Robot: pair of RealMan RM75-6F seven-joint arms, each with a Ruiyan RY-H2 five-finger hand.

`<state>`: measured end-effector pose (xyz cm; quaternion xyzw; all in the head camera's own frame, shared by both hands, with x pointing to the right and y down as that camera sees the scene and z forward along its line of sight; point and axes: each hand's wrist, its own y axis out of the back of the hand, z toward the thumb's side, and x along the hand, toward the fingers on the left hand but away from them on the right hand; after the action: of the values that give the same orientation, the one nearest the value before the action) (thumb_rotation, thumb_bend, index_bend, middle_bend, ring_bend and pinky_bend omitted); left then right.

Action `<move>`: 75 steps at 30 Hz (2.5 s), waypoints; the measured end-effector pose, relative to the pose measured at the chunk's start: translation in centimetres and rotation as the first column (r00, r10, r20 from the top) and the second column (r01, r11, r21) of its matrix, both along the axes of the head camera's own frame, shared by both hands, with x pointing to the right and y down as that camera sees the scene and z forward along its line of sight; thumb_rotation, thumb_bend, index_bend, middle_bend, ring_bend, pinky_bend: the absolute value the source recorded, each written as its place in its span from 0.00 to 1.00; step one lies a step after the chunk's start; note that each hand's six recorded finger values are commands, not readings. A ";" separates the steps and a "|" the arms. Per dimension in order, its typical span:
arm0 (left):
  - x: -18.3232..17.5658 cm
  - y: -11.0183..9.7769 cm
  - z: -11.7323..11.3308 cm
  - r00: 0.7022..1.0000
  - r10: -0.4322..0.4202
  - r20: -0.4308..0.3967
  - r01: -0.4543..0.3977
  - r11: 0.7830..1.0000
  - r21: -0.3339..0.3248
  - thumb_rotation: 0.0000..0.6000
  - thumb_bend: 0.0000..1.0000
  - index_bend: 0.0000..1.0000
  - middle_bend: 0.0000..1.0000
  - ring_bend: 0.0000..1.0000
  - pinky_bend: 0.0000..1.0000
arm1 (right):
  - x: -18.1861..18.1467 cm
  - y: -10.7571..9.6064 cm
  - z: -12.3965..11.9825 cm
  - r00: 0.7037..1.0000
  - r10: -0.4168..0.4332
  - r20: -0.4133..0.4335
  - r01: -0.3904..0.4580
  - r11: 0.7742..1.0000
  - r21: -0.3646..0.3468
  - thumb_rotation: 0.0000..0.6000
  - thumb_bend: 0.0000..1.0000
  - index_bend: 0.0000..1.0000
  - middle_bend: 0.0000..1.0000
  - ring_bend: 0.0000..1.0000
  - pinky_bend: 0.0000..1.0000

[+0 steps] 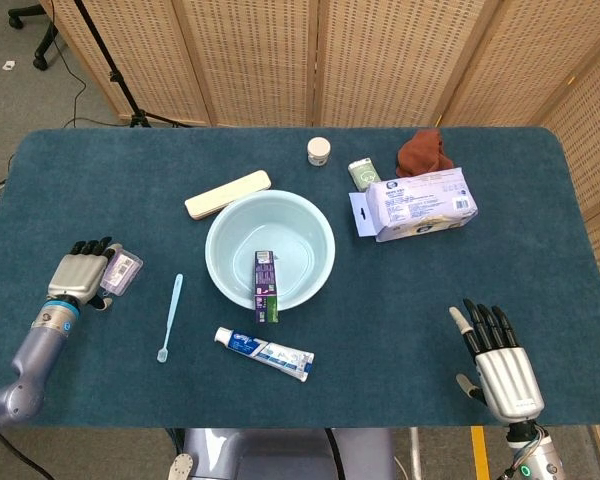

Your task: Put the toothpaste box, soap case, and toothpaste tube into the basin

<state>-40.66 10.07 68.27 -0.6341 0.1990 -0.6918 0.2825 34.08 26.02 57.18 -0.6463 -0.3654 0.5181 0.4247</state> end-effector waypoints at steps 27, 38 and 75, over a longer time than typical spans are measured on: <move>-0.2 0.4 1.3 0.997 0.030 0.075 -0.032 0.999 0.028 1.00 0.29 0.35 0.05 0.11 0.16 | 0.4 -0.3 -0.1 1.000 0.022 0.016 -0.022 1.000 0.004 1.00 0.13 0.00 0.00 0.00 0.05; -0.4 0.3 1.9 0.998 0.014 0.069 -0.019 0.997 0.075 1.00 0.34 0.48 0.17 0.21 0.23 | 0.3 -0.2 -0.1 1.000 0.019 0.019 -0.019 1.000 0.003 1.00 0.13 0.00 0.00 0.00 0.05; 8.5 -4.7 -7.6 0.958 0.099 -0.269 0.039 0.885 0.464 1.00 0.35 0.54 0.21 0.26 0.27 | 0.5 -0.4 0.0 0.999 0.035 0.025 -0.035 0.999 0.000 1.00 0.13 0.00 0.00 0.00 0.05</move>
<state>-32.12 5.34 60.71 -0.6438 0.3872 -0.5211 0.4050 34.61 25.62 57.17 -0.6460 -0.3819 0.5173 0.4114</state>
